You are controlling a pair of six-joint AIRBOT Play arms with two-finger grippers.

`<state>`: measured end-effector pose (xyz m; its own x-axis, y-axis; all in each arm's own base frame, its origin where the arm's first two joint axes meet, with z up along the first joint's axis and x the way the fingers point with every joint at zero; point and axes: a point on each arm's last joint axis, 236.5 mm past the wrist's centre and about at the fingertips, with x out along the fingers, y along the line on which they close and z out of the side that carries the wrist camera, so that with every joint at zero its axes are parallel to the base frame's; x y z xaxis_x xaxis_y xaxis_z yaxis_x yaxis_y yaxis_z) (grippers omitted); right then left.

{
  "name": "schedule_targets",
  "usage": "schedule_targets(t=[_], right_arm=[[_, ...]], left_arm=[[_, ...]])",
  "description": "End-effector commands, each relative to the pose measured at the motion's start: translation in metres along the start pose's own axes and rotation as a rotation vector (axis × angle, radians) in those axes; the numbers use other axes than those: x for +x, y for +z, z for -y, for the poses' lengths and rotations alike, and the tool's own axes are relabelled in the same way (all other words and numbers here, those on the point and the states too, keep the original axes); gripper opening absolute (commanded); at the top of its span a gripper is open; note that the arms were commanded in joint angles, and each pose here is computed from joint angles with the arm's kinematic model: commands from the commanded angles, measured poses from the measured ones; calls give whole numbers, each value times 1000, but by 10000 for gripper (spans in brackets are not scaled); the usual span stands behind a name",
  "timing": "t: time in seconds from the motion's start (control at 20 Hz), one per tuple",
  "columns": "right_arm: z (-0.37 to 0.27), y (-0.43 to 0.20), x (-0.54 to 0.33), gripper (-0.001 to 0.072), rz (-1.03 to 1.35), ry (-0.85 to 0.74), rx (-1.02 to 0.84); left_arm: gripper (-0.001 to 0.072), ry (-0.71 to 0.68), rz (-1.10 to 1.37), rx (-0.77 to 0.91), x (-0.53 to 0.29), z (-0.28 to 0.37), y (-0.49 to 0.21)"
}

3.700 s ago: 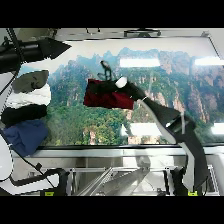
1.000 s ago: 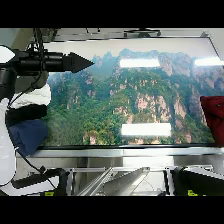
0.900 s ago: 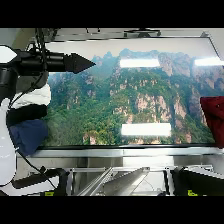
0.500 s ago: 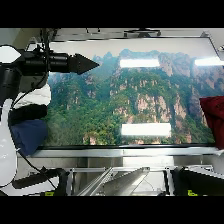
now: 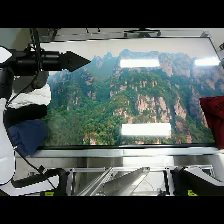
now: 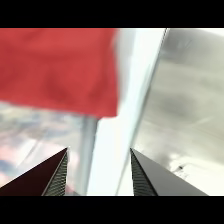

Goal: Fold the shirts.

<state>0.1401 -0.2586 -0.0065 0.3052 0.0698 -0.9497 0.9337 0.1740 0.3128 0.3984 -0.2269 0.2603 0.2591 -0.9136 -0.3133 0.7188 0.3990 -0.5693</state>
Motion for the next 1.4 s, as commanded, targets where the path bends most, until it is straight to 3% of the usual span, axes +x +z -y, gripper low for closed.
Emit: schedule_targets(t=[0.0, 0.05, 0.25, 0.5, 0.8, 1.35], right_arm=[[-76, -26, -31, 73, 51, 167, -122], [-110, -40, -40, 36, 64, 245, -202], [-212, -140, -76, 32, 22, 495, -558], [-217, -287, -66, 32, -91, 593, -944], [-156, -353, 6, 32, -215, 547, -1013], [-157, -355, 8, 32, -222, 551, -1022]], left_arm=[[2, 29, 21, -15, -16, -13, 4], [2, 30, 15, -29, -20, -15, 2], [1, -19, -77, -65, -32, -8, -21], [1, -91, -195, -216, -14, 16, -99], [1, -43, -220, -435, -2, 31, -222], [2, 19, -131, -380, -9, 38, -224]])
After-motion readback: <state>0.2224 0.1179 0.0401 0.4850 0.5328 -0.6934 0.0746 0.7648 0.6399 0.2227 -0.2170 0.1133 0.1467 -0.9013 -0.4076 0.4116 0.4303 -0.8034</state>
